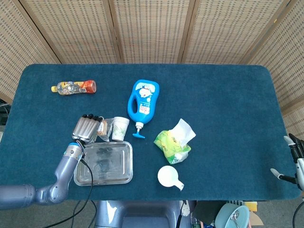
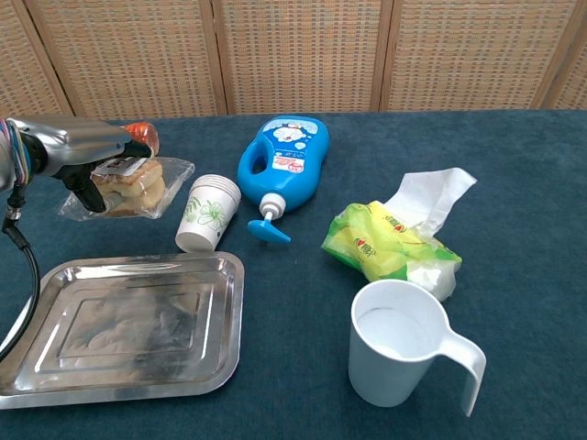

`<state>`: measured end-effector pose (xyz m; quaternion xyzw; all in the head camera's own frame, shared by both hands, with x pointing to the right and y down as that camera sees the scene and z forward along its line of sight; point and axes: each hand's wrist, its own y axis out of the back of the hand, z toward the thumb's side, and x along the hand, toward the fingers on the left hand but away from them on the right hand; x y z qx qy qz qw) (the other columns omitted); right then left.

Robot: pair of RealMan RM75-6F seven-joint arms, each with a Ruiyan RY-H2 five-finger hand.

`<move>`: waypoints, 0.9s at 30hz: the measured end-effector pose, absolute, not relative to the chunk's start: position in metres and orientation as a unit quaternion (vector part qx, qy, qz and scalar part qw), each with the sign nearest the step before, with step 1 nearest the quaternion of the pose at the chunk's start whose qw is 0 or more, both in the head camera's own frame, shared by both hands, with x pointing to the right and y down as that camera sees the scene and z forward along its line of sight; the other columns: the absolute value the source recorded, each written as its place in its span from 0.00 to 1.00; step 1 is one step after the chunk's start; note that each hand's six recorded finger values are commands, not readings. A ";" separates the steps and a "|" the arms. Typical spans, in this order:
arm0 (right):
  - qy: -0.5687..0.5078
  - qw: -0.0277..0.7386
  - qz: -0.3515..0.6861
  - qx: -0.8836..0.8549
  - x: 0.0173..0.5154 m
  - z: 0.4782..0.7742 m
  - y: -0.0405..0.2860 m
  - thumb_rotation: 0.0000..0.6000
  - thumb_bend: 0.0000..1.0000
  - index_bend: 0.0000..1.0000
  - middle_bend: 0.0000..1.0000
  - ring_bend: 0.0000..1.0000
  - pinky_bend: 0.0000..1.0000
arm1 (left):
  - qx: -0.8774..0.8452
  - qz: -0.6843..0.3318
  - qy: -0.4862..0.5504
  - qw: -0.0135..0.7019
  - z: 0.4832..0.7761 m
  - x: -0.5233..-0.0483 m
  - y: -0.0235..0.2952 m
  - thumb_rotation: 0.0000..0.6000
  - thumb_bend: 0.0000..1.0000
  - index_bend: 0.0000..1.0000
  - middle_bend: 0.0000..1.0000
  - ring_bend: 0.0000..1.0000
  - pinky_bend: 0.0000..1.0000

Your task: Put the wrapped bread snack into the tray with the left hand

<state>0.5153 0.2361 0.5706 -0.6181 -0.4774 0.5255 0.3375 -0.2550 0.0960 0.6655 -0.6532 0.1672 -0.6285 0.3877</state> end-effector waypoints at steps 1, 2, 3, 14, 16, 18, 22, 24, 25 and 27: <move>-0.478 0.338 0.523 -0.619 0.515 0.570 0.236 1.00 0.13 0.00 0.00 0.00 0.00 | -0.655 -0.627 0.167 0.388 0.663 -0.252 0.098 1.00 0.58 0.49 0.36 0.20 0.21; -0.480 0.339 0.520 -0.620 0.515 0.569 0.235 1.00 0.13 0.00 0.00 0.00 0.00 | -0.656 -0.625 0.166 0.389 0.659 -0.249 0.102 1.00 0.58 0.49 0.36 0.20 0.21; -0.481 0.340 0.517 -0.621 0.515 0.569 0.234 1.00 0.13 0.00 0.00 0.00 0.00 | -0.658 -0.623 0.165 0.389 0.657 -0.246 0.104 1.00 0.58 0.49 0.36 0.20 0.21; -0.479 0.344 0.505 -0.631 0.512 0.570 0.230 1.00 0.13 0.00 0.00 0.00 0.00 | -0.654 -0.620 0.157 0.404 0.630 -0.234 0.141 1.00 0.58 0.49 0.36 0.20 0.21; -0.478 0.344 0.504 -0.632 0.512 0.570 0.230 1.00 0.13 0.00 0.00 0.00 0.00 | -0.653 -0.620 0.156 0.406 0.626 -0.236 0.147 1.00 0.58 0.49 0.36 0.20 0.21; -0.477 0.344 0.503 -0.633 0.511 0.571 0.230 1.00 0.13 0.00 0.00 0.00 0.00 | -0.651 -0.620 0.156 0.409 0.622 -0.238 0.155 1.00 0.58 0.49 0.36 0.20 0.20; -0.477 0.347 0.498 -0.636 0.508 0.571 0.230 1.00 0.13 0.00 0.00 0.00 0.00 | -0.650 -0.622 0.153 0.408 0.617 -0.244 0.167 1.00 0.58 0.49 0.36 0.20 0.20; -0.477 0.348 0.495 -0.637 0.506 0.571 0.230 1.00 0.13 0.00 0.00 0.00 0.00 | -0.652 -0.622 0.150 0.407 0.618 -0.244 0.172 1.00 0.58 0.49 0.36 0.20 0.20; -0.477 0.349 0.493 -0.638 0.505 0.571 0.230 1.00 0.13 0.00 0.00 0.00 0.00 | -0.654 -0.621 0.148 0.406 0.618 -0.243 0.174 1.00 0.58 0.49 0.36 0.20 0.20; -0.477 0.349 0.493 -0.639 0.504 0.571 0.233 1.00 0.13 0.00 0.00 0.00 0.00 | -0.658 -0.619 0.144 0.404 0.621 -0.241 0.180 1.00 0.58 0.49 0.36 0.20 0.20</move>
